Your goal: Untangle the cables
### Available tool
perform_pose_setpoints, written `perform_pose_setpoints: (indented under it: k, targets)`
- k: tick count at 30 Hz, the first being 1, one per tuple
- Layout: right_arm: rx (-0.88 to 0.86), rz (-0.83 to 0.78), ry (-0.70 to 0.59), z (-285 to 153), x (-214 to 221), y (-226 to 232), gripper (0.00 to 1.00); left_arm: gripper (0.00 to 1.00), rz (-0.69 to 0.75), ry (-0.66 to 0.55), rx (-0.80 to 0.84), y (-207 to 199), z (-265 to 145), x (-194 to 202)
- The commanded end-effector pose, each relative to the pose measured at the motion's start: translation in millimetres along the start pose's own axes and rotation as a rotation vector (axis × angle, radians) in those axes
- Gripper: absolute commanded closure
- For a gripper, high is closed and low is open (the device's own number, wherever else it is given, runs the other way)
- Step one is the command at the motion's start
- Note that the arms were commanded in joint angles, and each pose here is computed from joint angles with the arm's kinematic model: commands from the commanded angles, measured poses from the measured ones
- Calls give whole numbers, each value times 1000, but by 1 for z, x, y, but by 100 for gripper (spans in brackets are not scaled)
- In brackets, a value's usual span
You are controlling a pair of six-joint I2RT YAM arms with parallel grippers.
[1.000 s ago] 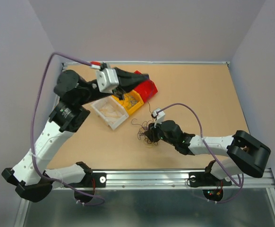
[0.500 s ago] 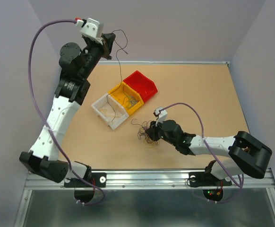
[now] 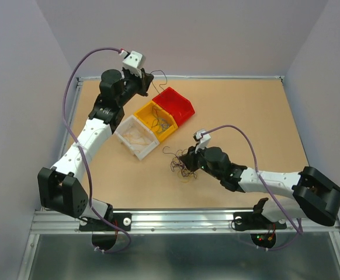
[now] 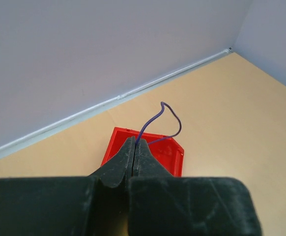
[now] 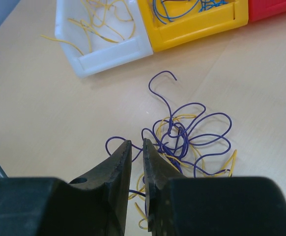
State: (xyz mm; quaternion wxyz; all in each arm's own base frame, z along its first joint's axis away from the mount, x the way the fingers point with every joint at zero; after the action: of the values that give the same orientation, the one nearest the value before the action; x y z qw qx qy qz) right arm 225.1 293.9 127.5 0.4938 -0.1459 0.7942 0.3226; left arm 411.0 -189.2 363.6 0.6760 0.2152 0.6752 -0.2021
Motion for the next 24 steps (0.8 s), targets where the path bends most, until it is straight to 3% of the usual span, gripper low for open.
perform_pose_setpoints:
  k: [1,8,15,24]
  targets:
    - [-6,24,-86,-4,-22,4,78,100,37,-191,14,-5,-9,-61]
    - [4,28,-105,-8,-26,2,78,100,95,-289,101,-21,-24,-125]
    - [5,27,-113,-10,-28,1,78,100,166,-436,62,-25,-66,-201]
    - [8,30,-111,-9,-27,1,79,100,207,-535,48,-27,-71,-237]
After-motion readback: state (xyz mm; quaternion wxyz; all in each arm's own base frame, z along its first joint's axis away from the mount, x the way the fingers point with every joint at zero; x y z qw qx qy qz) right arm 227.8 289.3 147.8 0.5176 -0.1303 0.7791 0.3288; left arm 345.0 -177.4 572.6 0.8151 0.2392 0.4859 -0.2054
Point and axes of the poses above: each gripper's point midway between its finger pads, its own z axis out along the fingers, its own y axis along the line the jaws close on, x = y × z, the point moved 2 cm from there along -z, back along the fingers, and after that the axes turned 3 degrees about z, right-handed, at the moved point
